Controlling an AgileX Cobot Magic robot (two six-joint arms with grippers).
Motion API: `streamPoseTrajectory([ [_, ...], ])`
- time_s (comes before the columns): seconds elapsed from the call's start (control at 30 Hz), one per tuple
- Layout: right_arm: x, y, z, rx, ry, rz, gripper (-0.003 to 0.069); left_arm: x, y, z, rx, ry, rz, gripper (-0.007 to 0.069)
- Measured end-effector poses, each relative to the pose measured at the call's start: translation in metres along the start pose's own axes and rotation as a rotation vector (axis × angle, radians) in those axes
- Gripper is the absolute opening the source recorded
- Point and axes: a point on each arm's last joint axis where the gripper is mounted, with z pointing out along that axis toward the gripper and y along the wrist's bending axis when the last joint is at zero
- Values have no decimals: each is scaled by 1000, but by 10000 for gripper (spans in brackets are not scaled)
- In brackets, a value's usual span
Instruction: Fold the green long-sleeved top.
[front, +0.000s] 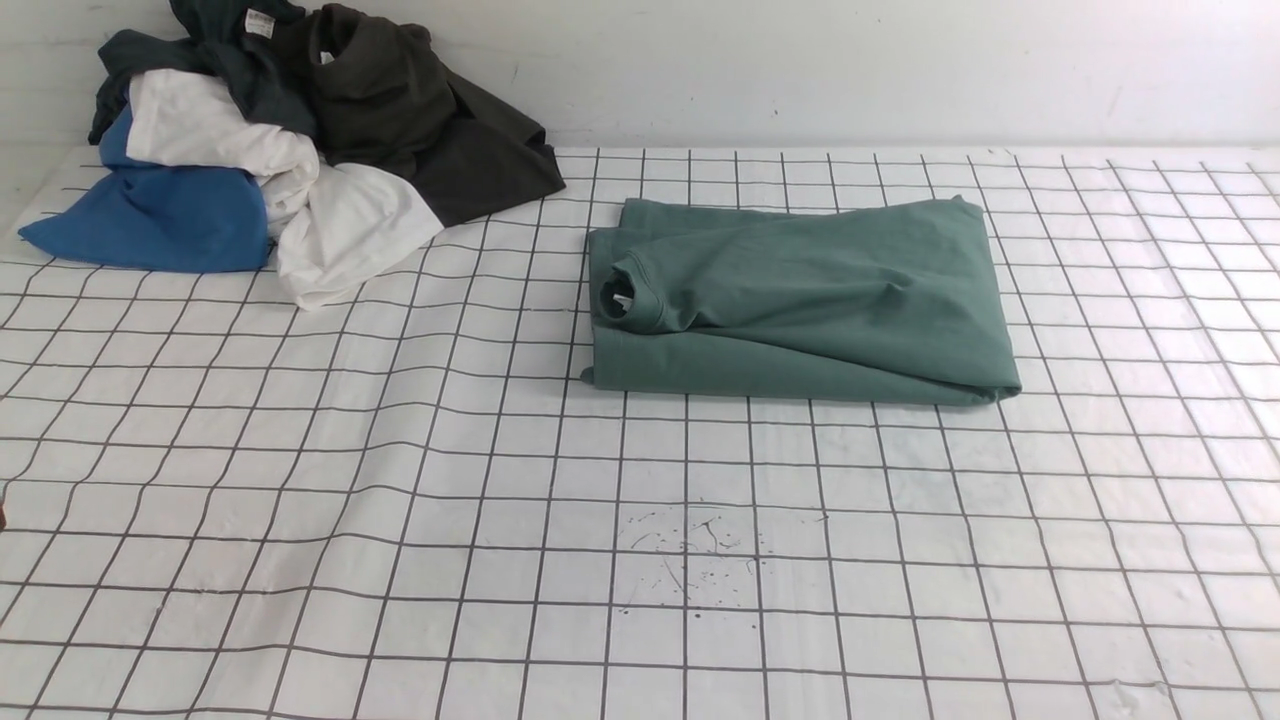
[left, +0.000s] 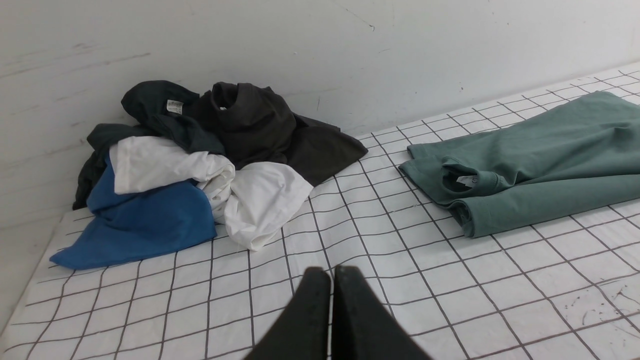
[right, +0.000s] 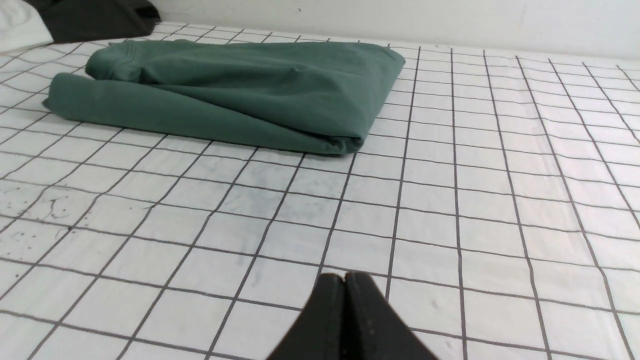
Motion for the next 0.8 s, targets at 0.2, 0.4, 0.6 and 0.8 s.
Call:
streamPoseTrajectory([
  [0.2, 0, -4, 0, 58, -1, 39, -14, 0, 0, 0, 0, 0, 0, -7],
  [0.4, 0, -5, 0, 80, -3, 82, -14, 0, 0, 0, 0, 0, 0, -7],
  [0.6, 0, -5, 0, 81, -3, 80, -14, 0, 0, 0, 0, 0, 0, -7],
  [0.8, 0, -5, 0, 81, -2, 80, -14, 0, 0, 0, 0, 0, 0, -7],
])
